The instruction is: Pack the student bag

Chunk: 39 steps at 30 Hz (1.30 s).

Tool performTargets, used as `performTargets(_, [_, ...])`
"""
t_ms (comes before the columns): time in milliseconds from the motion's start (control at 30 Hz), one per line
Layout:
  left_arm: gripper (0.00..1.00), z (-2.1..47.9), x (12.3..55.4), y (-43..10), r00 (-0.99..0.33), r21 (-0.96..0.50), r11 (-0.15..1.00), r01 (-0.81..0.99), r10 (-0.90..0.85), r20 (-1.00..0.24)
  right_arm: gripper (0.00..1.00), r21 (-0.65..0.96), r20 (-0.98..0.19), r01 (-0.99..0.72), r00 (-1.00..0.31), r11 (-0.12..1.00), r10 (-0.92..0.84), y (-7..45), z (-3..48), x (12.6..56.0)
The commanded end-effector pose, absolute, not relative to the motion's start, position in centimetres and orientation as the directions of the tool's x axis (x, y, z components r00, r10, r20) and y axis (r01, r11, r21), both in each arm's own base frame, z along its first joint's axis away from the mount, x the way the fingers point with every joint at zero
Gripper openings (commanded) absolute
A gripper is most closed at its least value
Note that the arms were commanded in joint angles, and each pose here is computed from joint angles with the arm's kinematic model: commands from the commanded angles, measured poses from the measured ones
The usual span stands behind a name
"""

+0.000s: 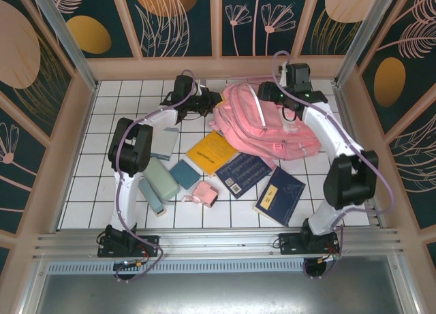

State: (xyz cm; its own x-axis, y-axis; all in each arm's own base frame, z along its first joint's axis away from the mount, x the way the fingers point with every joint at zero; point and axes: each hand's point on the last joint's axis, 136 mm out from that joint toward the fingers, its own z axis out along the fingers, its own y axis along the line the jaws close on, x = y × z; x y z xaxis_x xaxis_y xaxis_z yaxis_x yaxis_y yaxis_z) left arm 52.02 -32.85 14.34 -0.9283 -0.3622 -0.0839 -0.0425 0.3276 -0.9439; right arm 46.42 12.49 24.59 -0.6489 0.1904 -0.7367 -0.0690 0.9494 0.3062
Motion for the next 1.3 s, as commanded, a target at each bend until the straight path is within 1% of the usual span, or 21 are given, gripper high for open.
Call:
performTargets(0, [0.0,22.2,51.9,-32.9,-0.902,-0.973,0.222,0.063,-0.405,-0.15,0.7,0.331,-0.747,0.199,-0.542,0.923,0.384,8.3,26.8,41.2])
performTargets(67, [0.0,22.5,52.1,-32.1,-0.882,-0.977,0.207,0.043,-0.452,-0.135,0.56,0.415,-0.708,0.201,-0.541,0.887,0.454,8.3,25.9,37.7])
performTargets(133, [0.0,23.0,52.5,-30.9,-0.853,-0.982,0.188,0.024,-0.509,-0.118,0.33,0.485,-0.647,0.192,-0.578,0.853,0.498,8.9,23.8,34.5])
performTargets(200, [0.0,23.2,52.7,-29.5,-0.816,-0.984,0.181,0.003,-0.568,-0.107,0.12,0.528,-0.591,0.192,-0.616,0.827,0.521,9.5,22.0,32.1])
performTargets(233, [0.0,23.4,52.9,-28.8,-0.794,-0.985,0.175,-0.004,-0.599,-0.103,0.03,0.541,-0.567,0.195,-0.634,0.818,0.526,9.9,21.0,31.1])
performTargets(267, [0.0,23.7,53.0,-28.3,-0.777,-0.985,0.171,-0.006,-0.621,-0.103,0.0,0.557,-0.543,0.186,-0.656,0.809,0.525,10.5,20.2,30.4])
performTargets(400, [0.0,25.5,53.1,-25.8,-0.671,-0.983,0.183,0.015,-0.727,-0.146,0.0,0.56,-0.486,0.196,-0.709,0.805,0.511,12.0,16.5,29.1])
performTargets(500, [0.0,26.2,52.6,-24.1,-0.602,-0.99,0.142,0.017,-0.789,-0.123,0.0,0.571,-0.445,0.188,-0.747,0.799,0.493,14.0,14.5,28.8])
performTargets(600, [0.0,26.8,52.4,-23.4,-0.57,-0.99,0.14,0.019,-0.812,-0.126,0.0,0.571,-0.428,0.15,-0.785,0.807,0.448,16.6,13.1,28.2])
performTargets(667, [0.0,26.8,52.1,-23.7,-0.567,-0.99,0.14,0.02,-0.814,-0.126,0.0,0.572,-0.404,0.147,-0.806,0.807,0.433,17.5,11.8,28.4])
performTargets(733, [0.0,26.8,51.4,-25.0,-0.588,-0.99,0.138,0.025,-0.799,-0.126,0.0,0.546,-0.404,0.161,-0.809,0.822,0.427,17.4,10.7,29.3])
performTargets(800, [0.0,26.8,50.3,-27.1,-0.627,-0.99,0.134,0.037,-0.768,-0.127,0.0,0.523,-0.418,0.184,-0.796,0.832,0.439,16.8,10.4,31.2])
performTargets(867, [0.0,26.5,48.8,-29.1,-0.664,-0.99,0.132,0.049,-0.736,-0.132,0.0,0.536,-0.41,0.215,-0.779,0.817,0.474,15.8,10.2,33.4])
performTargets(933, [0.0,25.8,47.5,-31.0,-0.7,-0.988,0.146,0.055,-0.7,-0.142,0.08,0.556,-0.407,0.236,-0.758,0.797,0.509,14.6,10.2,35.6])
performTargets(1033, [0.0,24.4,45.7,-33.3,-0.742,-0.985,0.163,0.056,-0.654,-0.151,0.22,0.539,-0.438,0.294,-0.703,0.79,0.56,11.5,10.9,38.2])
performTargets(1100, [0.0,23.5,44.4,-35.1,-0.771,-0.982,0.177,0.066,-0.616,-0.163,0.26,0.53,-0.456,0.35,-0.651,0.773,0.607,8.9,11.6,39.3])
performTargets(1200, [0.1,22.8,42.6,-38.4,-0.818,-0.975,0.194,0.106,-0.541,-0.197,0.38,0.53,-0.464,0.431,-0.574,0.73,0.675,5.0,12.5,39.6])
performTargets(1233, [0.12,22.4,42.2,-39.4,-0.832,-0.973,0.199,0.115,-0.517,-0.203,0.49,0.532,-0.461,0.45,-0.557,0.717,0.691,4.1,12.7,39.4])
performTargets(1267, [0.16,22.1,41.7,-40.7,-0.847,-0.972,0.199,0.125,-0.489,-0.209,0.55,0.531,-0.456,0.469,-0.544,0.706,0.704,3.2,12.8,39.1])
